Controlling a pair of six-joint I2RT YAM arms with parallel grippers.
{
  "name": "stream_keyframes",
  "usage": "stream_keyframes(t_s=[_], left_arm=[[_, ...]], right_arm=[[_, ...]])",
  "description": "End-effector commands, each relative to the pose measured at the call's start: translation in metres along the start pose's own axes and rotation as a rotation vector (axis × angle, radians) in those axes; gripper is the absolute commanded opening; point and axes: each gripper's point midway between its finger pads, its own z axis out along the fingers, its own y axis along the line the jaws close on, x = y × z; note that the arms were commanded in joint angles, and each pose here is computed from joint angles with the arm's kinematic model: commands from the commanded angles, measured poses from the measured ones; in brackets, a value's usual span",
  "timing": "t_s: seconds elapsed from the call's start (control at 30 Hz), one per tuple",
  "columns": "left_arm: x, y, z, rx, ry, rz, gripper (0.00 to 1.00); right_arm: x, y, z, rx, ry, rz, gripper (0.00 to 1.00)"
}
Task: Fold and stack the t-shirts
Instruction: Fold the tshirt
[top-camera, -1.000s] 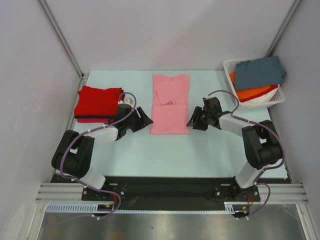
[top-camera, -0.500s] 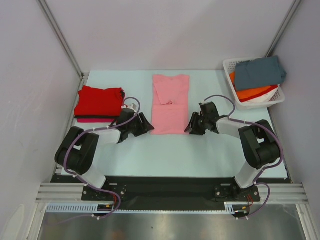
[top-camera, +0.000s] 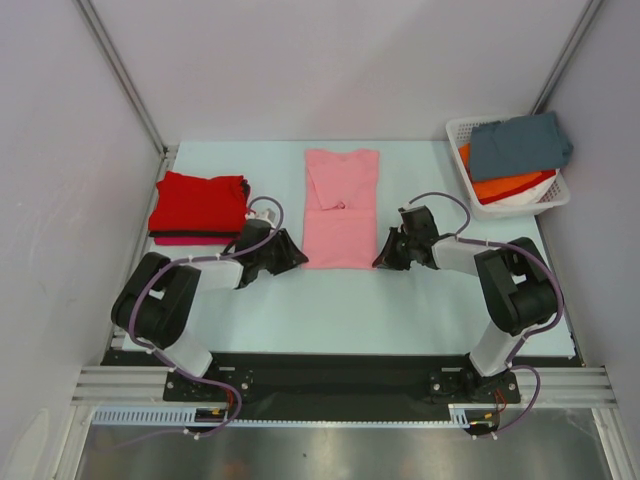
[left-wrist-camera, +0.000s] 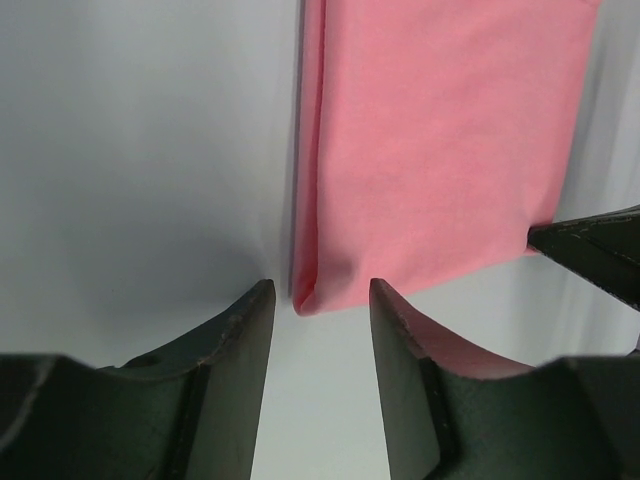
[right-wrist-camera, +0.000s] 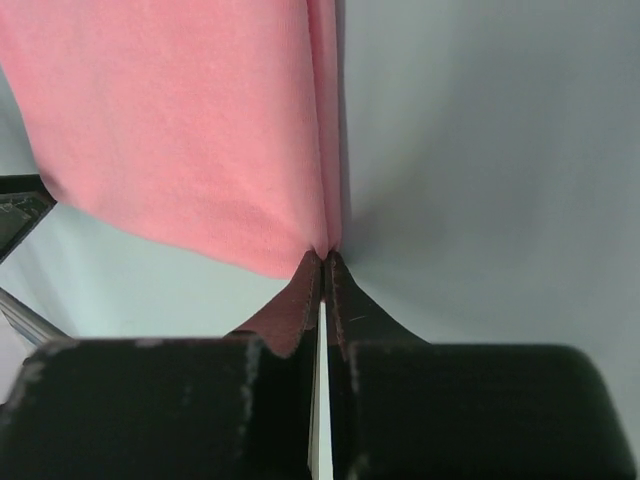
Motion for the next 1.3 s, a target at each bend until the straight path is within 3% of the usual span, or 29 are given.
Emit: stream_keyframes(t_s=[0.0,0.3,0.5,0.7,0.97,1.27], left_arm=[[0.018,0.008,-0.001,-0.019,0.035,0.024,0.49],[0.028,0.016,0.009,-0.056,0.063,0.034,0.31],[0.015,0.008,0.002,-0.054,0.013,0.055,0.02],[0.003,-0.016,-0.027,0.011,-0.024,0.088,0.0],[0.017,-0.03,-0.079,0.084,-0.043,0.121,0.0],[0.001,-0.053,-0.122,0.13,-0.094,0.138,0.01]], right_arm=[[0.002,-0.002,0.001,-0.008,0.005,-0.001,0.0],[-0.001,0.005,0.003,-0.046,-0.01,-0.006,0.0],[-0.002,0.011,-0.003,-0.07,-0.009,-0.008,0.0],[0.006,0.022,-0.028,-0.108,0.0,-0.025,0.0],[0.035,0.037,-0.072,-0.161,0.014,-0.064,0.0],[0.009,0.07,-0.132,-0.213,-0.12,-0.121,0.0]])
